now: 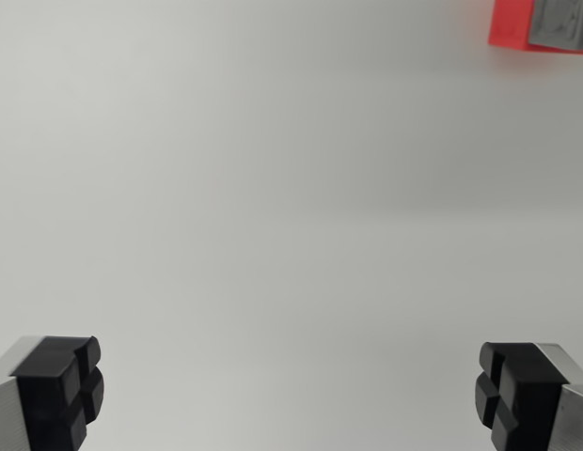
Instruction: Destack cube
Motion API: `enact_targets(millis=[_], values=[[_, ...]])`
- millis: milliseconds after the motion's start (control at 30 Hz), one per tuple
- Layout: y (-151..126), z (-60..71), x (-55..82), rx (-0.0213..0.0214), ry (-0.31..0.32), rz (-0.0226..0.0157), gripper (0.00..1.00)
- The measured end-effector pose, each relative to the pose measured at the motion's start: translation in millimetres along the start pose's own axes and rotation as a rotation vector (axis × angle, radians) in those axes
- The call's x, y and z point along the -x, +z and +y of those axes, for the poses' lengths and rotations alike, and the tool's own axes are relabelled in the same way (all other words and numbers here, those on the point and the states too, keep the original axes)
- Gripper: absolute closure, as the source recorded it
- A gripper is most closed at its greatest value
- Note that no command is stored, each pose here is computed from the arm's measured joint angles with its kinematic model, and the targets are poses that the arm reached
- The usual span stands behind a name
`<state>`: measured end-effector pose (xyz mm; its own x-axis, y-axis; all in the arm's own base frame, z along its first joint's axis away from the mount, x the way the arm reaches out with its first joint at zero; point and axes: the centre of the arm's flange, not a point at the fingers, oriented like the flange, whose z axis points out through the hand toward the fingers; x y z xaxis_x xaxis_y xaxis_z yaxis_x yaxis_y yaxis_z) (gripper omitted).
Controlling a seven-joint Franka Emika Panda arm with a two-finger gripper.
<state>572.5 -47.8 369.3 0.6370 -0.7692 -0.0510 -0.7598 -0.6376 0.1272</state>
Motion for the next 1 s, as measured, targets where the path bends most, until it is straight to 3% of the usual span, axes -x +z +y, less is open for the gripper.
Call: enact_targets(millis=[600,1000], values=[[1.7,0.5,-1.1,0.0015,0.000,-0.0016,0.00],[11.0,4.7,-14.4,-0.0059,0.001,0.0038,0.00]])
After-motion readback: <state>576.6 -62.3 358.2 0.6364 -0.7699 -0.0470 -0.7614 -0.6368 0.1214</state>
